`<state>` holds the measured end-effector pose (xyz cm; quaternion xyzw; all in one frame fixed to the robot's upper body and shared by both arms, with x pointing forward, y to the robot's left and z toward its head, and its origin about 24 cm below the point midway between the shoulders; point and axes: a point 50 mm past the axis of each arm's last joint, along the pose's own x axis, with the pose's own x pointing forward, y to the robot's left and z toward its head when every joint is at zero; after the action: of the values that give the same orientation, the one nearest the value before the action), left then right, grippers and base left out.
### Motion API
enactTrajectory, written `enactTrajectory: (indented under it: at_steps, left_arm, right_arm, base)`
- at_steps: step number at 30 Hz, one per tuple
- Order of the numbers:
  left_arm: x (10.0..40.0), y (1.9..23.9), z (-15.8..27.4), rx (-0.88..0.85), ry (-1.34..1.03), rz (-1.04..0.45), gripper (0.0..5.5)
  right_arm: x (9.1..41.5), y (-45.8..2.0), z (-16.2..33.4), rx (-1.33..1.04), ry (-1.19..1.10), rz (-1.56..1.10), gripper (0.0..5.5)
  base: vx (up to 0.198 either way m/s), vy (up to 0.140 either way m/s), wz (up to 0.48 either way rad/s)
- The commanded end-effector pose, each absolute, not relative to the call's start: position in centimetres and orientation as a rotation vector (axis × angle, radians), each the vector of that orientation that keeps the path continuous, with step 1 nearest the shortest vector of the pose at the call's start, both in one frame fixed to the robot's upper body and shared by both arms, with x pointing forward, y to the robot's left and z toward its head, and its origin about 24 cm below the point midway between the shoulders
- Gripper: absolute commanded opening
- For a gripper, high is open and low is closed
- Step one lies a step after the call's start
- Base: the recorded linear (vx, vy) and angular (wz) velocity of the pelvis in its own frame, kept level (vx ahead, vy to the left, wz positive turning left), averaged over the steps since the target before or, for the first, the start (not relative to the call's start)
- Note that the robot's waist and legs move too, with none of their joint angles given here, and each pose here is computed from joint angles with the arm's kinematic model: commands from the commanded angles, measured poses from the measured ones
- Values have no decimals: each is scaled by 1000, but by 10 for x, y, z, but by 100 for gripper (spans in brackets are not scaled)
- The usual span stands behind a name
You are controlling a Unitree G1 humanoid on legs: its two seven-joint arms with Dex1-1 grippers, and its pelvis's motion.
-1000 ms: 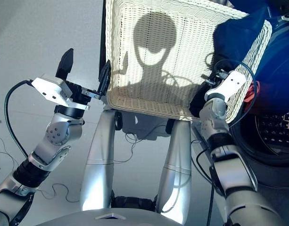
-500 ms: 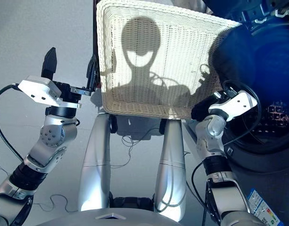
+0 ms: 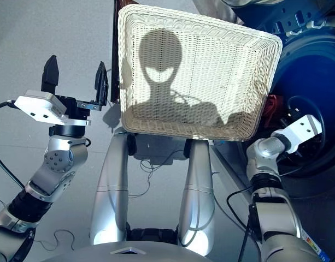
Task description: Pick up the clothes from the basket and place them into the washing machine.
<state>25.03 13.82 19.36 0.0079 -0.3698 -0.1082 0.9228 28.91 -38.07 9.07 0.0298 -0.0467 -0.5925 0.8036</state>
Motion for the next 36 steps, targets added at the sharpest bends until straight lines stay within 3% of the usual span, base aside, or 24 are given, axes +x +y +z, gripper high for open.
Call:
enactTrajectory:
  at_steps: [1, 5, 9, 13, 14, 15, 16, 27, 31, 36]
  left_arm:
    - [228, 121, 218, -50, -923, -351, 550]
    - [228, 120, 219, -28, -920, -379, 550]
    - [226, 120, 222, 5, -932, -408, 550]
    - [224, 120, 224, 12, -945, -418, 550]
    - [224, 121, 224, 11, -942, -417, 550]
    - [224, 121, 224, 11, -942, -418, 550]
    - [225, 121, 223, 7, -938, -417, 550]
    - [227, 119, 222, -57, -918, -420, 550]
    - [229, 120, 221, -69, -911, -406, 550]
    - [230, 123, 221, -82, -916, -368, 550]
  right_arm:
    - [257, -434, 127, 49, -179, -1422, 0]
    - [246, -455, 145, 25, -166, -1458, 0]
    - [228, -471, 146, -165, -42, -1462, 0]
    - [223, -474, 145, -154, -51, -1471, 0]
    - [219, -477, 144, -127, -56, -1479, 168]
    - [218, -477, 144, -126, -56, -1479, 492]
    - [218, -477, 141, -104, -58, -1480, 550]
    - [235, -460, 128, -68, -89, -1382, 550]
    - [248, -439, 113, -47, -127, -1313, 550]
    - [278, -388, 118, 57, -335, -1184, 550]
  base:
    - [0, 0, 0]
    - [0, 0, 0]
    - [0, 0, 0]
    - [0, 0, 0]
    - [0, 0, 0]
    - [0, 0, 0]
    - [0, 0, 0]
    - [0, 0, 0]
    - [0, 0, 0]
    - [0, 0, 0]
